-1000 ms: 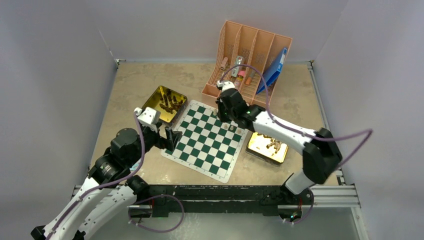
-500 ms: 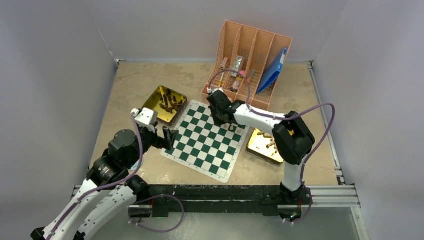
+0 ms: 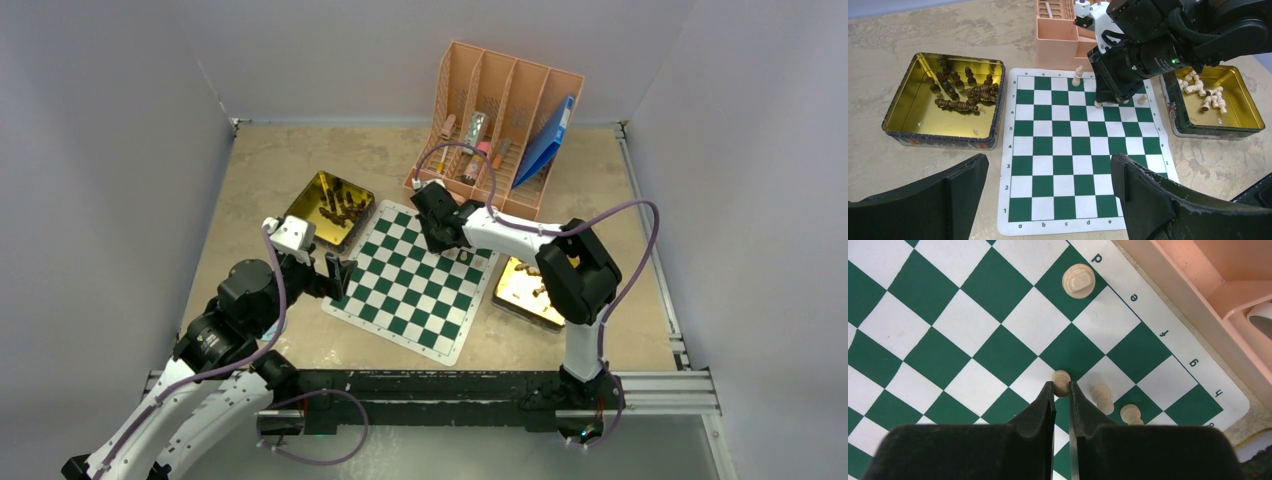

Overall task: Set up the chess pieces on the board
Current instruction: Place the chess piece on the chessboard.

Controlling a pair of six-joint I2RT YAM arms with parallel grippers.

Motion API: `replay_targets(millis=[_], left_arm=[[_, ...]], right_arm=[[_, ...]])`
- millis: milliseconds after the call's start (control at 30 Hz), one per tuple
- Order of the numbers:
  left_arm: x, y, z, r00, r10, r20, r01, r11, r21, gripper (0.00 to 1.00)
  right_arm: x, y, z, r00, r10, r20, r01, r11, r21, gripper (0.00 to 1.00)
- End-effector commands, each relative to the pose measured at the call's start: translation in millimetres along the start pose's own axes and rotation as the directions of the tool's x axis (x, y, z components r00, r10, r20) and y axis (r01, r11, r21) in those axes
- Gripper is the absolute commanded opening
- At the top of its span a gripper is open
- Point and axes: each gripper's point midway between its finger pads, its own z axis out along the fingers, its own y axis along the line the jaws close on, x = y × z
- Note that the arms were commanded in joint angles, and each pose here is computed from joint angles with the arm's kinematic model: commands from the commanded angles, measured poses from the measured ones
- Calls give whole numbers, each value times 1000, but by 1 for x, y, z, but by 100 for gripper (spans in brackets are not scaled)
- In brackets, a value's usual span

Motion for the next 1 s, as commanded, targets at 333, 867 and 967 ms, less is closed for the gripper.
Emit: replay_targets(millis=[333, 867, 967], left_arm=[[-6, 1, 0, 1000, 14, 21, -14, 1000, -5, 92], [-4, 1, 2, 1000, 19, 9, -19, 1000, -8, 92], [-3, 1, 2, 1000, 20, 7, -20, 1000, -8, 92]], right_arm=[[-31, -6, -2, 995, 42, 89, -42, 999, 4, 4], [-23, -7, 10, 997, 43, 64, -43, 999, 3, 8], [-21, -7, 11, 997, 44, 59, -44, 999, 4, 11]])
